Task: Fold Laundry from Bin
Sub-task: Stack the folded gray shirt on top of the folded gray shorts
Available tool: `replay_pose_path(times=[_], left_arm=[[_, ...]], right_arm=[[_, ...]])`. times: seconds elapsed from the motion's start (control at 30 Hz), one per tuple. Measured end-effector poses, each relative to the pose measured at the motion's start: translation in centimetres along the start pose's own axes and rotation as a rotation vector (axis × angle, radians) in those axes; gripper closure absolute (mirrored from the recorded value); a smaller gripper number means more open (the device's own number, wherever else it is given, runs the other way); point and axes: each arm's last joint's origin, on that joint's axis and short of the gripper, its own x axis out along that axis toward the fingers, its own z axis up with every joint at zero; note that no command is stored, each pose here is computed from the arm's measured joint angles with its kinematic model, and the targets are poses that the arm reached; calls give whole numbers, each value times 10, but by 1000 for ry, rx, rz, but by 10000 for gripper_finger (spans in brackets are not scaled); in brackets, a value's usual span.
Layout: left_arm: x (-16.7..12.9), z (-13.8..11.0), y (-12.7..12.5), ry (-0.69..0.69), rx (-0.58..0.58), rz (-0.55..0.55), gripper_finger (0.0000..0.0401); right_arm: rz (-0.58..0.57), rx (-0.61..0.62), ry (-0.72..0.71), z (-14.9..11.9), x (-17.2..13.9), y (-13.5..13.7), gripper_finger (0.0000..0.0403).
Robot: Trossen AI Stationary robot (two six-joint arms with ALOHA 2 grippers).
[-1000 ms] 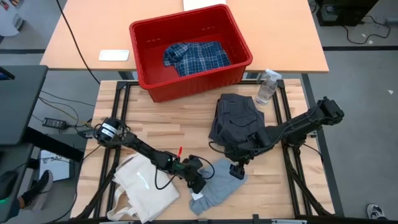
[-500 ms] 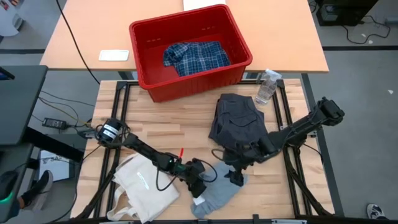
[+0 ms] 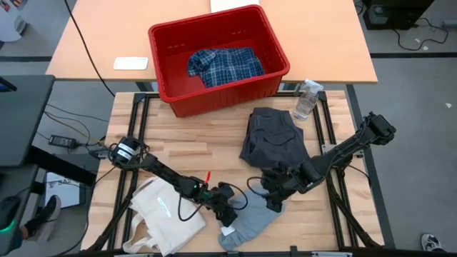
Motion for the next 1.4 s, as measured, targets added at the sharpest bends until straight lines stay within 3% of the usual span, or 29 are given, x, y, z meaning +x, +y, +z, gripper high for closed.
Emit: replay_pose_path(times=[0.2, 0.4, 0.73, 0.83, 0.97, 1.07, 1.23, 1.4], left_arm=[[0, -2, -2, -5, 135, -13, 138], [0, -1, -2, -30, 121, -6, 138], [0, 7, 1, -49, 103, 2, 138], [0, 11, 2, -60, 61, 2, 138], [0, 14, 3, -72, -151, -14, 138], [0, 22, 1, -51, -161, -71, 138], [0, 23, 4, 20, -72, -77, 138], [0, 19, 5, 42, 24, -51, 138]], right_arm=[[43, 57, 7, -18, 14, 3, 90], [166, 167, 22, -37, 40, -4, 90], [148, 240, 38, -50, 52, -15, 90], [133, 239, 18, -51, 53, -16, 90], [163, 166, -79, -47, 54, -14, 90], [208, 134, -129, -45, 55, -12, 90], [173, 344, -99, -55, 62, -20, 90], [159, 468, -73, -68, 70, -31, 89]])
